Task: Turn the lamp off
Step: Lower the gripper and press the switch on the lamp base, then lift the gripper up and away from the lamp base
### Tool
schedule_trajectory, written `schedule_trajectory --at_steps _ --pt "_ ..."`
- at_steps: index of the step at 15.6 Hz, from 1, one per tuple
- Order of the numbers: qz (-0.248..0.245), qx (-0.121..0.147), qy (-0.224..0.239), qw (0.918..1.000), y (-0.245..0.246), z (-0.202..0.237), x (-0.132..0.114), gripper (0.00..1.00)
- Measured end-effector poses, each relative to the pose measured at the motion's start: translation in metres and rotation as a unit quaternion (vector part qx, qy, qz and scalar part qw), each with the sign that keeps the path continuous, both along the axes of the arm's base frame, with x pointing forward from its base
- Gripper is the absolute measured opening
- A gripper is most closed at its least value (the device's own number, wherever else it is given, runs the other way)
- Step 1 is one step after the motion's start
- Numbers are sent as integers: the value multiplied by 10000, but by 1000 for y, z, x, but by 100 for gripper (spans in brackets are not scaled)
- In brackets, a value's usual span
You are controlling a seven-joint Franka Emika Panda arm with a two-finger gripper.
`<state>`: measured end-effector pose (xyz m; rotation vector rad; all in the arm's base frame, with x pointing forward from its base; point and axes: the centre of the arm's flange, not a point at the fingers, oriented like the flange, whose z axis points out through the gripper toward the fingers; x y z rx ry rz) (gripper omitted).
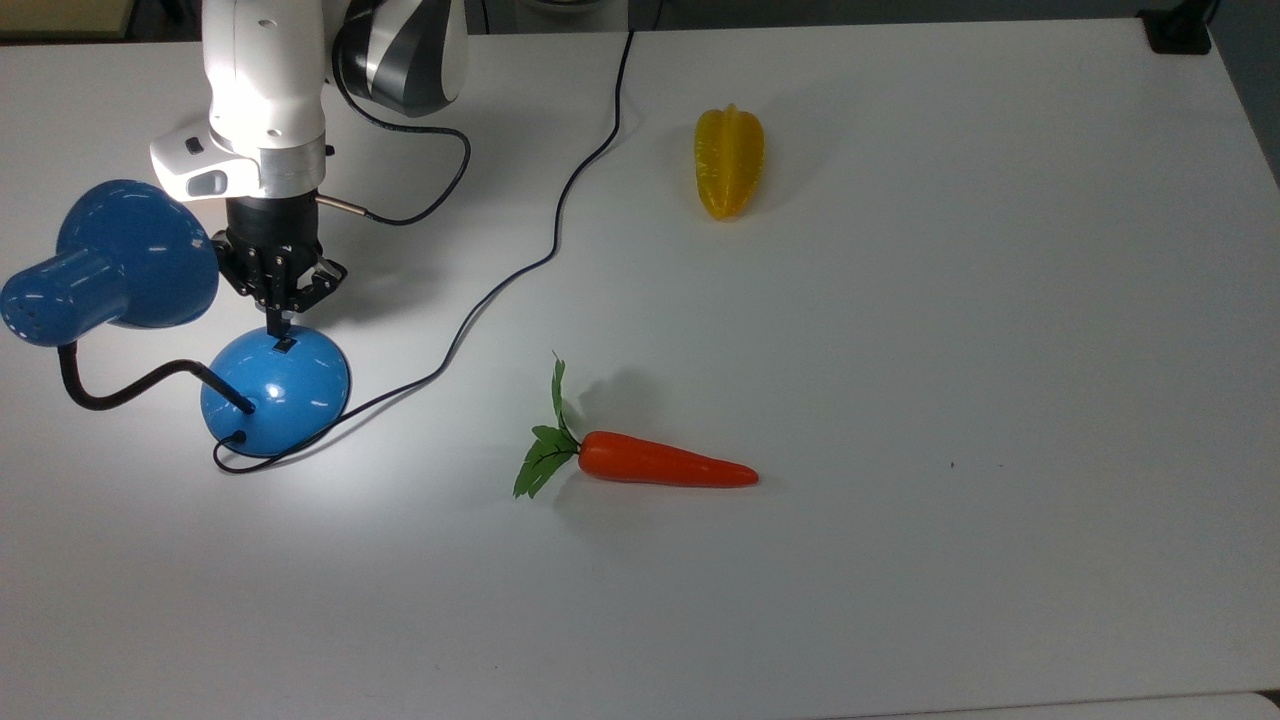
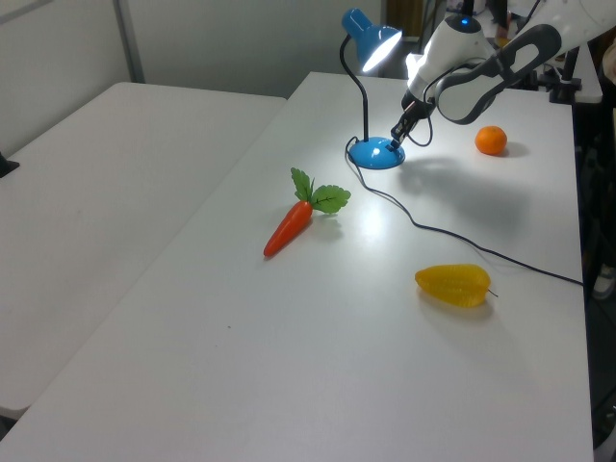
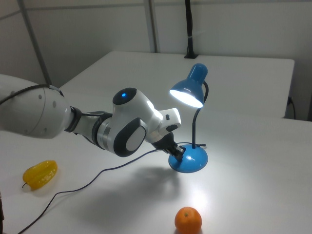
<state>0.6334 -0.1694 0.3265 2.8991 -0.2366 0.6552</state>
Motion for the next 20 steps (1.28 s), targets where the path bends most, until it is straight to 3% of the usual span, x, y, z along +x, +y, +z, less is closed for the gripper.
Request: schedule_trajectory --at_steps 10,15,20 --pt "-3 12 42 10000 0 -6 0 1" --pt "-51 171 742 9971 6 -8 -8 1" --pt "190 339 1266 9912 49 30 -12 1"
